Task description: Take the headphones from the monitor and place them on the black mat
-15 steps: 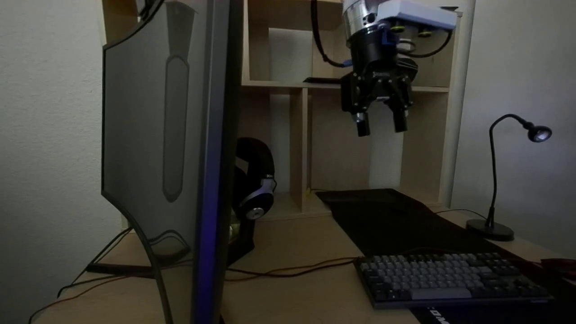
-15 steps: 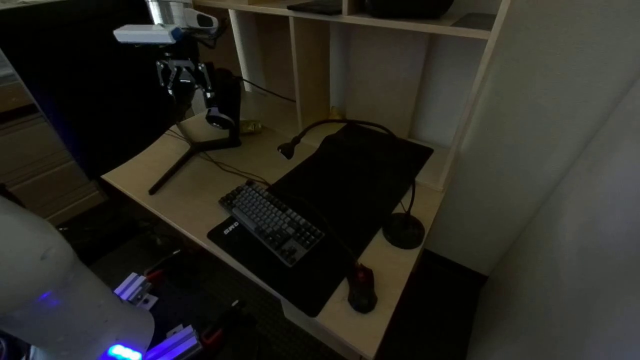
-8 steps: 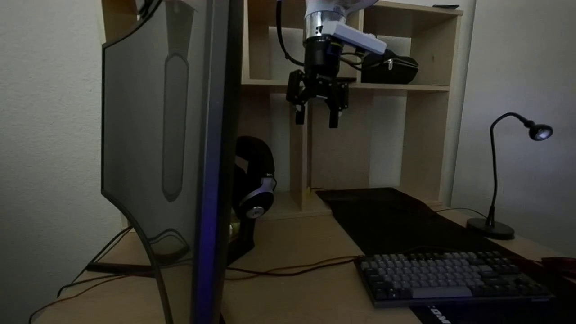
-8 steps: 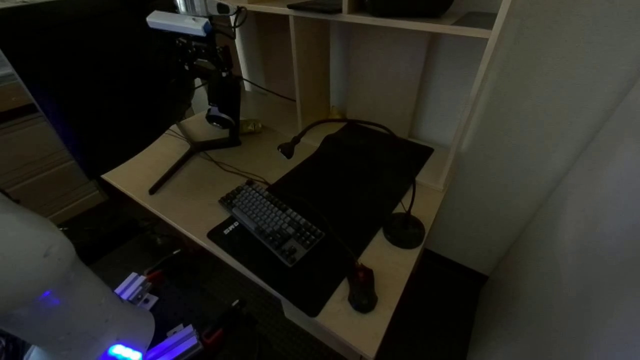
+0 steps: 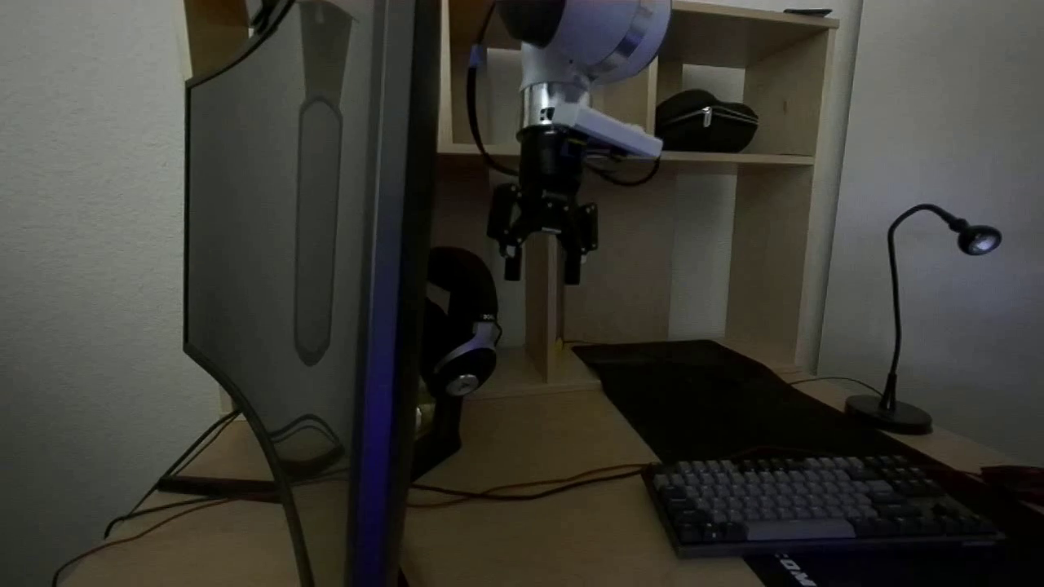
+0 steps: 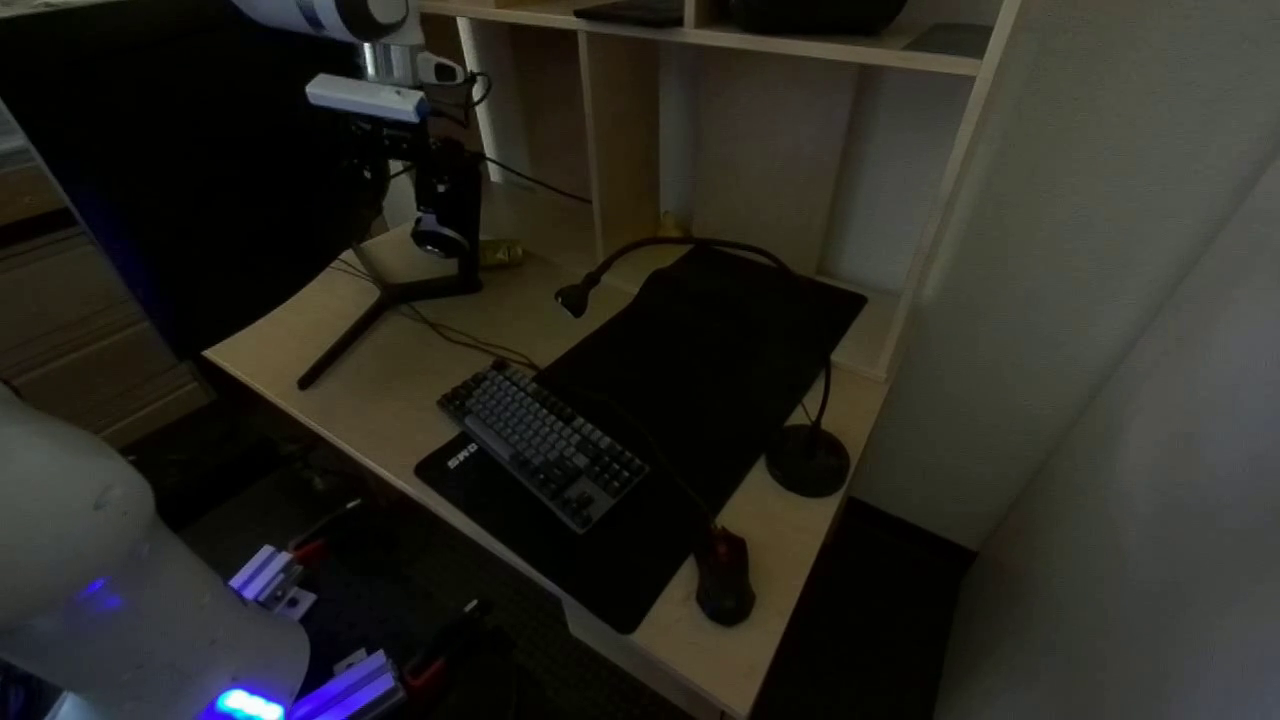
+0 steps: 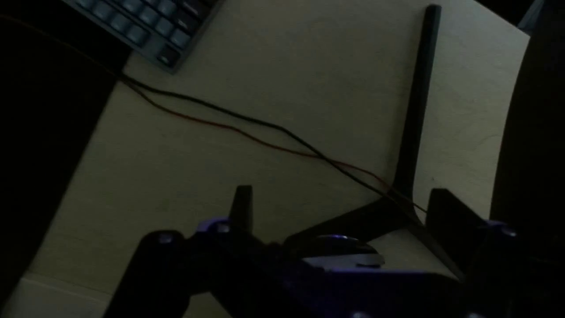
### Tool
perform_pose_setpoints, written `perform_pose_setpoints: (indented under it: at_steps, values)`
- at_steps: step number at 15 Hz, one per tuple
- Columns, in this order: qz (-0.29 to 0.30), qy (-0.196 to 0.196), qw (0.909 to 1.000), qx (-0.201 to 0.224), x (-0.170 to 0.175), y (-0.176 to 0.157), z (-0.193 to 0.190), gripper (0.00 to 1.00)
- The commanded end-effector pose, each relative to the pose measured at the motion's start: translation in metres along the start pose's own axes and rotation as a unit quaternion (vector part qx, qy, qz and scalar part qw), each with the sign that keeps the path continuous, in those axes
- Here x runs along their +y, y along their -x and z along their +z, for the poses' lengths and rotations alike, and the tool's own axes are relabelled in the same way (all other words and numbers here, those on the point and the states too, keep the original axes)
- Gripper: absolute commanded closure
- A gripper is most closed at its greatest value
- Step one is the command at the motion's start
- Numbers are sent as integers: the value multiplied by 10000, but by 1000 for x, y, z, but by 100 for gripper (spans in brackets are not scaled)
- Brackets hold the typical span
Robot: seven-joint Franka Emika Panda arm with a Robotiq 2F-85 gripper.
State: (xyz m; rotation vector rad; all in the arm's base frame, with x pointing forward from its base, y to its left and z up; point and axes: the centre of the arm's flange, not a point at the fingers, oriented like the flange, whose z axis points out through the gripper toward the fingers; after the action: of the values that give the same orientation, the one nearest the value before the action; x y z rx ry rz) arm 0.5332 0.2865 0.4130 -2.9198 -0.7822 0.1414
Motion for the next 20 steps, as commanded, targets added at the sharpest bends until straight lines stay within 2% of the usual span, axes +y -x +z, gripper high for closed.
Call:
perform_pose_setpoints:
  at_steps: [1,3,7,10,12,13,14,20]
  values:
    - [-306,-283,9974,585,-22,-45,21,0]
    - [-237,-279,9933,1095,-30,-62,17,0]
    - [-222,179,9813,1905,-26,-78,2,0]
    - [-245,532,9747,2159,-24,-82,5,0]
    - [-287,390,9783,2012,-22,-75,0,0]
    - [-320,319,9794,1966,-21,-77,4,25]
    - [-321,298,9798,1950,-21,-74,3,26]
    - [-175,174,9820,1875,-5,-63,-3,68]
